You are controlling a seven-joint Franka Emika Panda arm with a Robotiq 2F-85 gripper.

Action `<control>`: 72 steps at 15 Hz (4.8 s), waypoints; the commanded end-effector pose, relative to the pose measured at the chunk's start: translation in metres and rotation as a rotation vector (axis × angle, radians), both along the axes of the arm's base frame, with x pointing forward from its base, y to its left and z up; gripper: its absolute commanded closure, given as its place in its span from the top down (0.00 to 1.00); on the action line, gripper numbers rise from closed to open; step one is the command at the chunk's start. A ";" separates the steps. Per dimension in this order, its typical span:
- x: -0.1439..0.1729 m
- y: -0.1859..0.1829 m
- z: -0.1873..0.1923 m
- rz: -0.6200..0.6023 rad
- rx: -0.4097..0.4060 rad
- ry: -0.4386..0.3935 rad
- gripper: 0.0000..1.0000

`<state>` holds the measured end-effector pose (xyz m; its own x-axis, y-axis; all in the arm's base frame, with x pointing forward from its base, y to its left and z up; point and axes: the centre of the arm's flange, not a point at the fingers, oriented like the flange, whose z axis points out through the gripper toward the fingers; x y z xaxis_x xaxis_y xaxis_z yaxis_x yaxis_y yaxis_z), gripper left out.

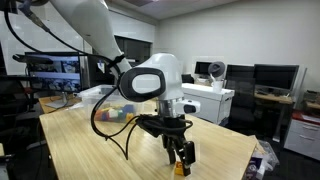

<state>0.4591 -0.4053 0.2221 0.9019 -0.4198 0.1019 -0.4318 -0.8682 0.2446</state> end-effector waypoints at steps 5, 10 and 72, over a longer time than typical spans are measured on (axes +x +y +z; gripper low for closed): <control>0.008 -0.002 0.013 -0.072 0.008 -0.043 0.22; 0.036 0.004 0.056 -0.138 0.036 -0.113 0.00; -0.072 0.011 -0.009 0.046 0.218 0.094 0.67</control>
<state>0.3850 -0.3863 0.2172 0.9182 -0.3888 -0.0752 -0.3809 -0.9191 0.1009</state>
